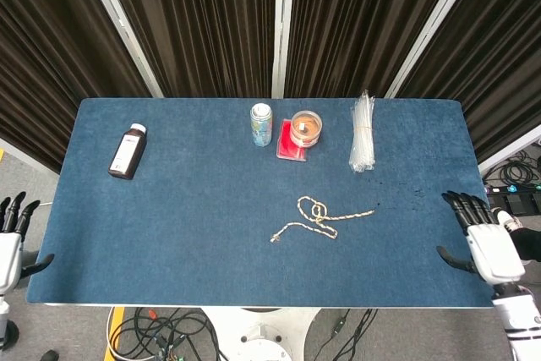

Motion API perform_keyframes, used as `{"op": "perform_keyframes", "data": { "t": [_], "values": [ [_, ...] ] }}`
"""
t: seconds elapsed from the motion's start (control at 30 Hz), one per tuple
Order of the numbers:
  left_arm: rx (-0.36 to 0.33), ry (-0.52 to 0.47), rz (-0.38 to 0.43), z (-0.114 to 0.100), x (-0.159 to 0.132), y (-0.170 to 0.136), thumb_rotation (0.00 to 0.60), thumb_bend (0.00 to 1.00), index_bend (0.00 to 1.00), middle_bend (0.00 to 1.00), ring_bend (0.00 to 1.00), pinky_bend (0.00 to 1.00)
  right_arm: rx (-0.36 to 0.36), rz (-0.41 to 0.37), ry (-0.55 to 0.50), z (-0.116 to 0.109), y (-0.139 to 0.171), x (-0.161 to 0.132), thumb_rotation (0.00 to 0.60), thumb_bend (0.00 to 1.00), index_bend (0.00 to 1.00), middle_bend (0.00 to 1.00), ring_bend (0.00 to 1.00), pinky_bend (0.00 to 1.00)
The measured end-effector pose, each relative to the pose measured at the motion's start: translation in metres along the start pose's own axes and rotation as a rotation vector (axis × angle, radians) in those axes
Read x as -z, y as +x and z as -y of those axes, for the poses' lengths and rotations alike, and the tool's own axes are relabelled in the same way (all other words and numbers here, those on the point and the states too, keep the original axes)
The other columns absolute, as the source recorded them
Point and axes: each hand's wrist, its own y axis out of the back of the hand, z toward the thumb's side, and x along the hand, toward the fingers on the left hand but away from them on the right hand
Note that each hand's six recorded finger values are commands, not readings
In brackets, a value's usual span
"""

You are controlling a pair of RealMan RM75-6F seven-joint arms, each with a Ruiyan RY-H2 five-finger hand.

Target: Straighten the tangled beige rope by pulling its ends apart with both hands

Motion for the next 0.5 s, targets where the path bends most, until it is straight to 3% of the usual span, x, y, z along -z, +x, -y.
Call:
{"op": "perform_keyframes", "data": {
  "t": [0.23, 0.5],
  "values": [
    [0.016, 0.000, 0.005, 0.003, 0.000, 0.002, 0.600, 0.05, 0.13, 0.02, 0.00, 0.02, -0.084, -0.046, 0.026, 0.022, -0.055, -0.015, 0.600, 0.30, 0.26, 0.14, 0.00, 0.00],
    [0.029, 0.001, -0.007, 0.004, 0.003, 0.003, 0.600, 0.05, 0.13, 0.02, 0.00, 0.02, -0.170, -0.123, 0.155, 0.063, -0.117, -0.043, 0.600, 0.30, 0.42, 0.16, 0.00, 0.00]
  ]
}}
